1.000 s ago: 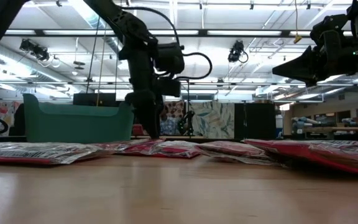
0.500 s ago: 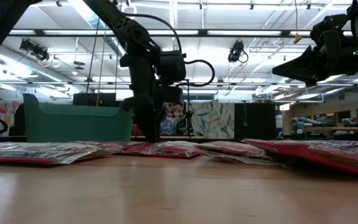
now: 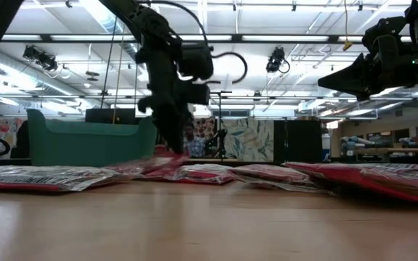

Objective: Sort popcorn bags into baskets
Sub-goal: Put the red popcorn bag into the green bin

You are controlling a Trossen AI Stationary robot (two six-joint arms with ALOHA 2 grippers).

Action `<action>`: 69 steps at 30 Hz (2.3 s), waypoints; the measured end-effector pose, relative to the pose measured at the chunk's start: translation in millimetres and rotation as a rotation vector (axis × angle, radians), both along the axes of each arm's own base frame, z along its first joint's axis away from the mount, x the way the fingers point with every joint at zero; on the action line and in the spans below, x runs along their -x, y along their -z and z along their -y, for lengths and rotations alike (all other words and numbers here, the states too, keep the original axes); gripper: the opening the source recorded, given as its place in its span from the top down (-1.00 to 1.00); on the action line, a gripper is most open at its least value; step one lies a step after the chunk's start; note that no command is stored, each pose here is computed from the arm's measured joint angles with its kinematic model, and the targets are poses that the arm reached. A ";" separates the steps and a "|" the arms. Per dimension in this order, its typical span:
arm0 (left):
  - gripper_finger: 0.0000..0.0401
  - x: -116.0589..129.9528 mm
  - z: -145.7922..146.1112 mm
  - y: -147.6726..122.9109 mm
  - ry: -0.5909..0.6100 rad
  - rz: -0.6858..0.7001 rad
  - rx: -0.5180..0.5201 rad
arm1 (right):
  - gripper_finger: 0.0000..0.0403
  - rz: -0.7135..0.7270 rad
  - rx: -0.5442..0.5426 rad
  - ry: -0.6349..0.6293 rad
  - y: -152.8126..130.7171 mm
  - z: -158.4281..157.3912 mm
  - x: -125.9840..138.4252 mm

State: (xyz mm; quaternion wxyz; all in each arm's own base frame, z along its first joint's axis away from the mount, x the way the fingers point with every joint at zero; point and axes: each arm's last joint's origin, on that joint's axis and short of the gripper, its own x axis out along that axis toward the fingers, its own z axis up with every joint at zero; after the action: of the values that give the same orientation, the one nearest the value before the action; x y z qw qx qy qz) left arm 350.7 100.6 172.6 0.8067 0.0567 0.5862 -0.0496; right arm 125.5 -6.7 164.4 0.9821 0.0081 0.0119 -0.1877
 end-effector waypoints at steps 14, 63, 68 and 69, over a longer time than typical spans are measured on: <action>0.99 42.5 20.2 -85.4 -0.137 0.103 -0.032 | 0.87 0.000 0.000 0.000 0.0 0.0 0.0; 0.98 203.7 2.1 -207.8 -1.081 0.539 -0.212 | 0.87 0.007 -0.001 0.000 -0.5 0.0 0.0; 0.98 196.0 -12.2 -198.1 -1.170 0.491 -0.162 | 0.87 0.007 0.000 0.000 -0.6 0.0 0.0; 0.98 193.8 -14.8 -196.1 -1.171 0.480 -0.150 | 0.87 0.007 0.000 0.000 -0.5 0.0 0.0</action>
State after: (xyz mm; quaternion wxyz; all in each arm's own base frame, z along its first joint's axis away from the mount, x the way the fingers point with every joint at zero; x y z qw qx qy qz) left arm 156.9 115.4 368.7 0.8029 -0.2073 0.3247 0.4549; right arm 125.5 -6.7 164.9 0.9822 0.0089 0.0086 -0.1877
